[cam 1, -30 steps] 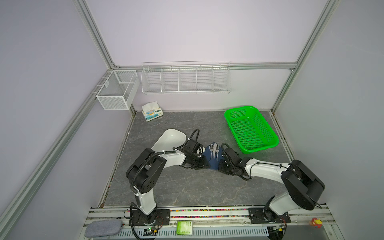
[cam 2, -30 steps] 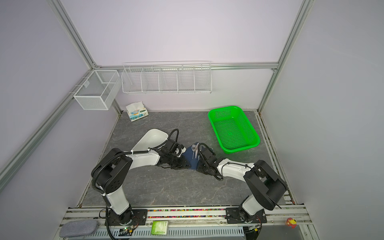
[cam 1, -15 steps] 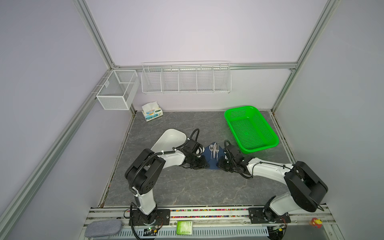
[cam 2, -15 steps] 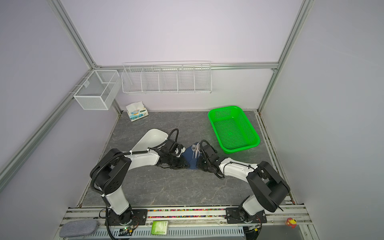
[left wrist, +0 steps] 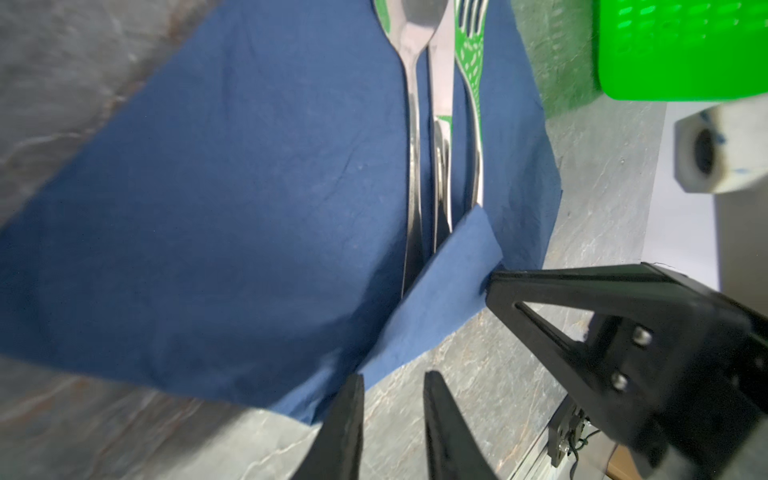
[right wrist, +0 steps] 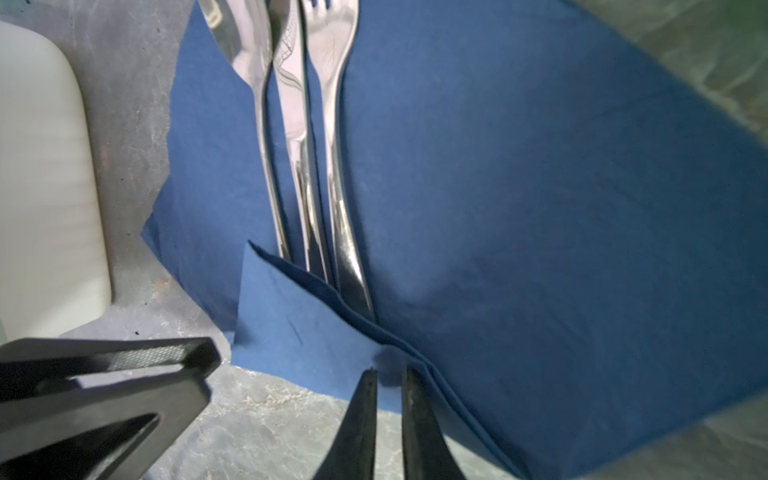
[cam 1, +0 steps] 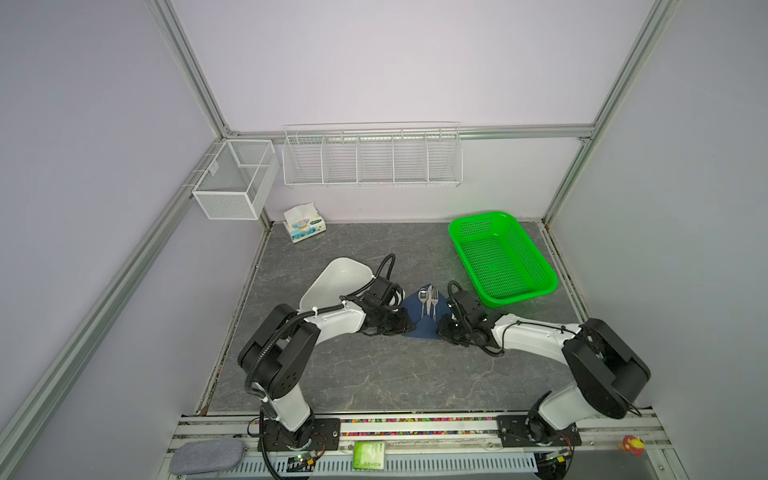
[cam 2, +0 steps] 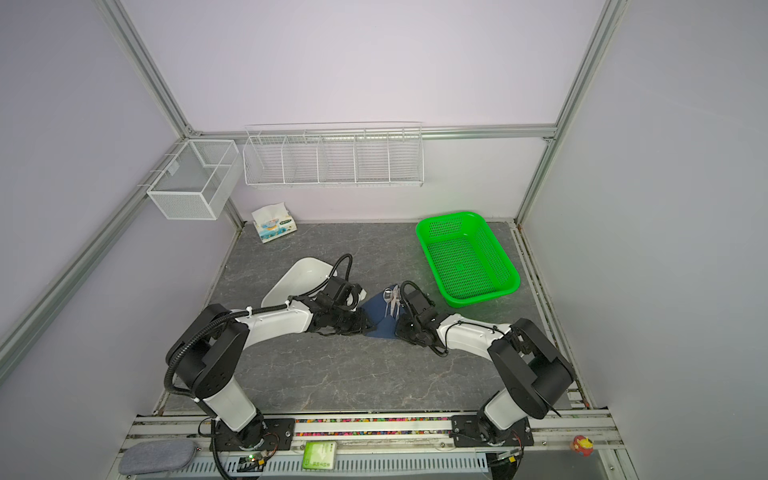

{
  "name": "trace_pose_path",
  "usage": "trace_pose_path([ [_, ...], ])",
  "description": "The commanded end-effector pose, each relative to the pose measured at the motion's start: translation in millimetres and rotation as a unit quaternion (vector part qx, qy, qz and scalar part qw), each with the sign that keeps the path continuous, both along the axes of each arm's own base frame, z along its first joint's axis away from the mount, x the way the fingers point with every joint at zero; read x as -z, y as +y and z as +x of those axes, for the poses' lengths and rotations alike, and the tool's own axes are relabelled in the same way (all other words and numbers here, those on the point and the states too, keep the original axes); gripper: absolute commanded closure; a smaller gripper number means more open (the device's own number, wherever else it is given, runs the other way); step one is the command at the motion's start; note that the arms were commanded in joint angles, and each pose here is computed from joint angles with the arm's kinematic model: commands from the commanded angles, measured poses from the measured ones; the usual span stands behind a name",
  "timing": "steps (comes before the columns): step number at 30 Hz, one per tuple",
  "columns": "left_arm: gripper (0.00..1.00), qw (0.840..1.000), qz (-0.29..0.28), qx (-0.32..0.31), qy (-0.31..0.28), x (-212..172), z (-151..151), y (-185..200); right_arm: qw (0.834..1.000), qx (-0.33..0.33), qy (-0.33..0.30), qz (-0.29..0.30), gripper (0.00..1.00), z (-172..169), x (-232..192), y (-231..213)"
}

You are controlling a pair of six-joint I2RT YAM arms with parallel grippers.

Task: Place the utensils on the paper napkin and roll it up

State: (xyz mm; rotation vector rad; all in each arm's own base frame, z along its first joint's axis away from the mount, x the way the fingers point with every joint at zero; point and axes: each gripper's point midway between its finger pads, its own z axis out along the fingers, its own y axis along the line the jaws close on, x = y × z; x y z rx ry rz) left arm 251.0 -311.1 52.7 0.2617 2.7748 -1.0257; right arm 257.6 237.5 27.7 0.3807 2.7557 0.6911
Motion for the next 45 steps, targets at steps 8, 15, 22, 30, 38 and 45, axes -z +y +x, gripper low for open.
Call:
trace_pose_path([
  [8, 0.72, 0.996, -0.087, 0.024, -0.022, -35.8, 4.0, -35.1, 1.0, 0.005, 0.0, 0.004, 0.82, 3.4, -5.9, -0.9],
  [15, 0.77, 0.995, -0.083, 0.063, 0.006, -18.2, -13.2, -59.2, 1.0, 0.012, 0.0, 0.012, 0.82, 3.6, -5.5, -1.2],
  [22, 0.8, 0.997, -0.036, 0.049, 0.041, 7.8, -10.3, -57.3, 1.0, 0.016, 0.0, 0.025, 0.82, 3.6, -4.0, -0.2],
  [30, 0.8, 0.996, -0.055, 0.057, 0.05, 1.7, -7.8, -71.1, 0.999, 0.025, 0.0, 0.023, 0.82, 1.0, -1.9, -4.3],
  [38, 0.86, 0.995, -0.031, 0.068, 0.069, 12.8, -8.7, -77.5, 0.999, 0.038, 0.001, 0.023, 0.86, 0.9, -0.5, -9.2],
  [45, 0.87, 0.994, -0.024, 0.078, 0.076, 17.8, -13.0, -79.6, 0.999, 0.039, 0.002, 0.026, 0.87, 1.9, -0.7, -7.3],
])
